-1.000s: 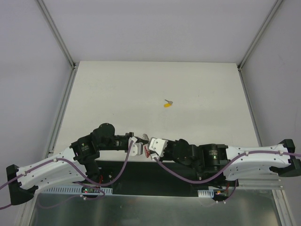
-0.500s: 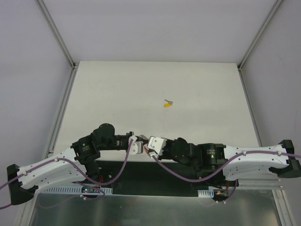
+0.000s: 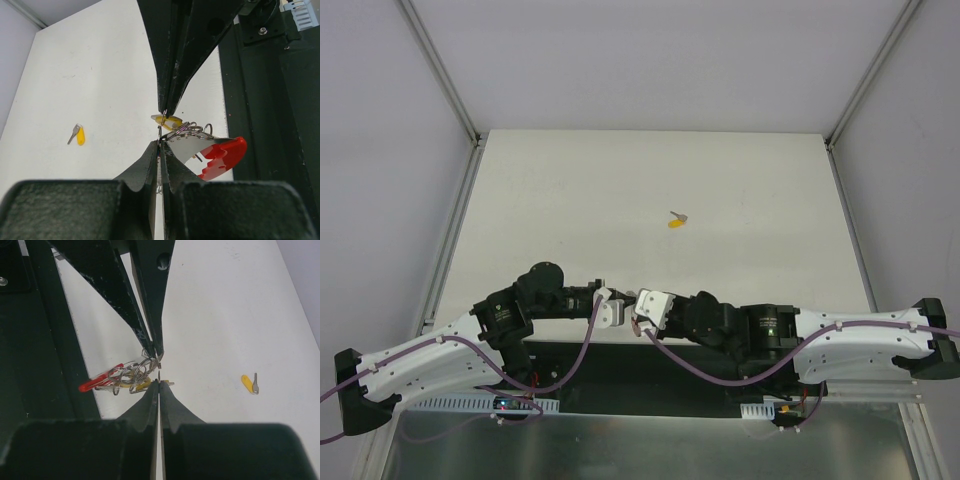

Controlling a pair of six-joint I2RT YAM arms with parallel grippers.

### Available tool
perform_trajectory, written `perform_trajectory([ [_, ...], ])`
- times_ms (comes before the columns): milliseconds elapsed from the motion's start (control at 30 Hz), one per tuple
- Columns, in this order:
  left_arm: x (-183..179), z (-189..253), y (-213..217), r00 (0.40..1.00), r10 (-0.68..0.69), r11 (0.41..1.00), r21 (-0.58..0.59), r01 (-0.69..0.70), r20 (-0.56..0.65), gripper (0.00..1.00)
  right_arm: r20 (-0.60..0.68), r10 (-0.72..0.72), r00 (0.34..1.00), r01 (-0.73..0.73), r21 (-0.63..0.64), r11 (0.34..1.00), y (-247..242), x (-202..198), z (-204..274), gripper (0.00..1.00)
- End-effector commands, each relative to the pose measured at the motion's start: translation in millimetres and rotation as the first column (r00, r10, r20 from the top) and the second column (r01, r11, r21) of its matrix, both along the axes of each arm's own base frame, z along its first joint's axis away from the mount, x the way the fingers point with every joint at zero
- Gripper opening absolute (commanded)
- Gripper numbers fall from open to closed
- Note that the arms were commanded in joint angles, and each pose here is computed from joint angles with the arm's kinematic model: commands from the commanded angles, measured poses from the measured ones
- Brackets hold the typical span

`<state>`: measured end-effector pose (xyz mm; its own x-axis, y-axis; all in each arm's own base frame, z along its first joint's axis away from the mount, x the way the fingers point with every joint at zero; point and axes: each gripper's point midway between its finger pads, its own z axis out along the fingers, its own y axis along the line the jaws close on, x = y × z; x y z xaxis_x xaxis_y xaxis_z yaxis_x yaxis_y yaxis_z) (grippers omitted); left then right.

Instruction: Put the keys on the keyring

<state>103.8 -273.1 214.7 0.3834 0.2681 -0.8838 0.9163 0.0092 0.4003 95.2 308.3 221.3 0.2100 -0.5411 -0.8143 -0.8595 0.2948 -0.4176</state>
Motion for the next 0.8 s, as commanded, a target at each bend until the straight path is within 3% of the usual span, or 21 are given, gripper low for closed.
perform_trajectory([
  [0, 4.8, 20.2, -3.5, 0.999, 0.022, 0.997, -0.081, -0.019, 0.035, 0.00, -0.009, -0.016, 1.000, 0.017, 0.071, 0.997, 0.0, 1.6, 13.4, 0.01],
  [767, 3.6, 18.7, -4.5, 0.999, 0.013, 0.997, -0.078, -0.010, 0.033, 0.00, -0.009, 0.015, 1.000, -0.014, 0.115, 0.993, 4.0, -1.2, 21.9, 0.01],
])
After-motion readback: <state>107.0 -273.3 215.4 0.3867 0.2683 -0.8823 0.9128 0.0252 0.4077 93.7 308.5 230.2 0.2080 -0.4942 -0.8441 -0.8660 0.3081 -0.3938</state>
